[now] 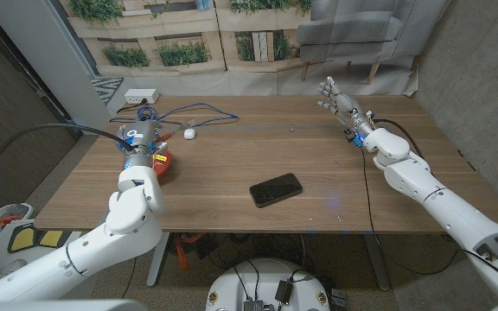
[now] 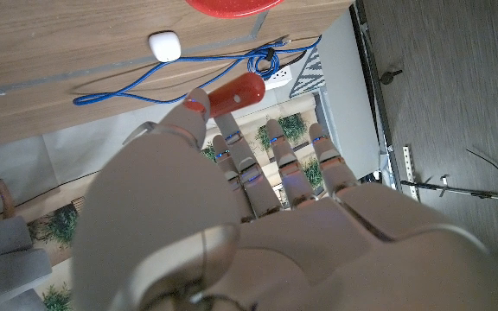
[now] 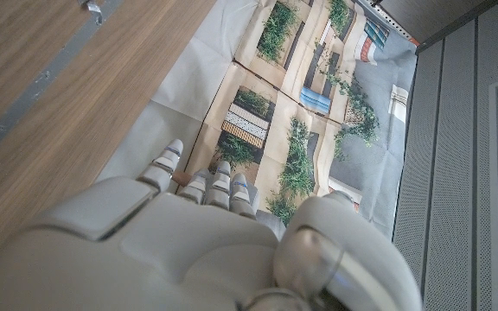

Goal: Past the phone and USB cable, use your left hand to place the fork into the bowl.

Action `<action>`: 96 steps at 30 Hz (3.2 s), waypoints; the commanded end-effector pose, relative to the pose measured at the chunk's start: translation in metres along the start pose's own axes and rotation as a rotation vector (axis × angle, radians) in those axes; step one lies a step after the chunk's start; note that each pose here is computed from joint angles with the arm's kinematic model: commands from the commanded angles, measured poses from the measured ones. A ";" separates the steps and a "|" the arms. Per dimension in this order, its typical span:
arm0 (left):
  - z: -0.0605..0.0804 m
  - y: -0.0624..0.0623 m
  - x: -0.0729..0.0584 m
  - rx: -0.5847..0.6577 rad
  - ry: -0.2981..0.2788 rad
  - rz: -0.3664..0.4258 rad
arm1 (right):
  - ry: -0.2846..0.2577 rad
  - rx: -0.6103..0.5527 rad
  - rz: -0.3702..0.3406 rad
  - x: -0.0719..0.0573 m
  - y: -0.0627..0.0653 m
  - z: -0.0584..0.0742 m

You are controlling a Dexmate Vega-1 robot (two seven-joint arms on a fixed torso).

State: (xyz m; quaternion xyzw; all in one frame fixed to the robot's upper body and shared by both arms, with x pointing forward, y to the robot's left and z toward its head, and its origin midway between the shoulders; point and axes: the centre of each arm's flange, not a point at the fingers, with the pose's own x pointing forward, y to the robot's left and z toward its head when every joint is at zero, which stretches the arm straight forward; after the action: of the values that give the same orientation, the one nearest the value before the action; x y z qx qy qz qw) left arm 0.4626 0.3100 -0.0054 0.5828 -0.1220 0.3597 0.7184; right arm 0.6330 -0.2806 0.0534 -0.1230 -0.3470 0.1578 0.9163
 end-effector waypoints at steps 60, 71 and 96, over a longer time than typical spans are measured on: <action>-0.057 -0.026 -0.005 0.030 0.152 0.031 | 0.004 -0.004 0.022 0.004 0.013 0.002; -0.063 -0.036 -0.002 0.059 0.158 0.025 | 0.004 -0.020 0.024 0.010 0.015 0.007; -0.077 -0.050 -0.005 0.093 0.170 0.049 | -0.002 -0.024 0.021 0.007 0.022 0.010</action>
State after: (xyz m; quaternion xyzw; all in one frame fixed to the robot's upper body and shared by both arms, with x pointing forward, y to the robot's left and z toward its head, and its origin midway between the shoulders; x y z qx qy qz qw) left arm 0.4723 0.3733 -0.0612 0.5759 -0.0627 0.4333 0.6904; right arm 0.6291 -0.2592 0.0582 -0.1340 -0.3477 0.1632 0.9135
